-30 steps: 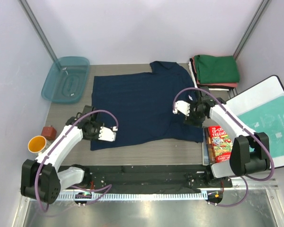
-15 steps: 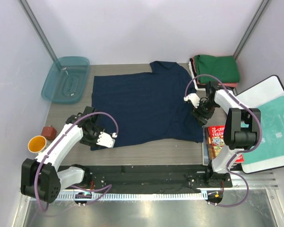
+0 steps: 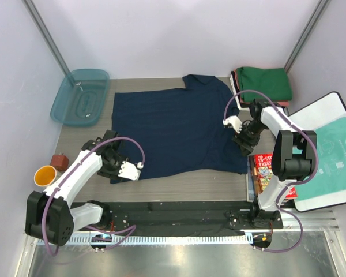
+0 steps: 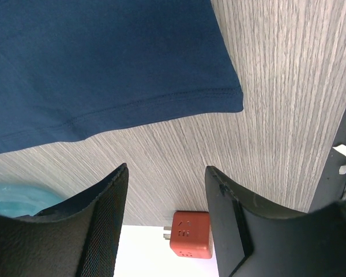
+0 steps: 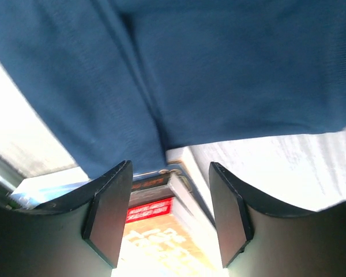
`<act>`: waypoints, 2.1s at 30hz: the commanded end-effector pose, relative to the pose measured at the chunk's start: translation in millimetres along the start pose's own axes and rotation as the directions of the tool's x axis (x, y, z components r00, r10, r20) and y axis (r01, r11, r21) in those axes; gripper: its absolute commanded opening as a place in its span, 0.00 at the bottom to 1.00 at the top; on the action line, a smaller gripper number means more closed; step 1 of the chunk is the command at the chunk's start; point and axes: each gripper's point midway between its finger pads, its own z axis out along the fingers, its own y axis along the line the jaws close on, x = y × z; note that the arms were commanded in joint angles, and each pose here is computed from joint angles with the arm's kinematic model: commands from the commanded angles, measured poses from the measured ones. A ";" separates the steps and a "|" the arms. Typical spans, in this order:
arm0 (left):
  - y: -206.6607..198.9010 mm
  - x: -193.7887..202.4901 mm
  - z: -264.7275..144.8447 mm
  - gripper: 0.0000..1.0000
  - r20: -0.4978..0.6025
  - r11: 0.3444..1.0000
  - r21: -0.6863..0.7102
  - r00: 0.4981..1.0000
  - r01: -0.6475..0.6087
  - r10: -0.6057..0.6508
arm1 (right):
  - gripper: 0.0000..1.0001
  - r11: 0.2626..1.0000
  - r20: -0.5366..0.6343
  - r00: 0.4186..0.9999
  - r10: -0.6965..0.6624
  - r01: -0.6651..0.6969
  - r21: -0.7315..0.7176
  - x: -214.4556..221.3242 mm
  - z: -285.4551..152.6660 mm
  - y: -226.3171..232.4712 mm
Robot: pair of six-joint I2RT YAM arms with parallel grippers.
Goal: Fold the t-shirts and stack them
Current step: Fold the tshirt
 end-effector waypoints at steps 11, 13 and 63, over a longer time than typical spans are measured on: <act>4.8 1.4 -6.7 0.57 -0.015 1.000 -0.001 1.000 0.010 -0.010 | 0.57 0.988 -0.088 0.996 -0.019 0.006 -0.153 17.0 23.9 31.4; 5.2 0.8 -6.6 0.57 -0.013 1.000 -0.004 1.000 0.010 -0.010 | 0.54 0.988 -0.091 0.996 -0.012 -0.002 -0.152 17.2 25.2 30.7; -21.1 -56.2 10.8 0.65 0.202 0.943 0.165 0.925 0.291 -0.321 | 0.01 0.987 -0.012 0.998 -0.069 0.070 0.144 -55.7 -12.6 -40.7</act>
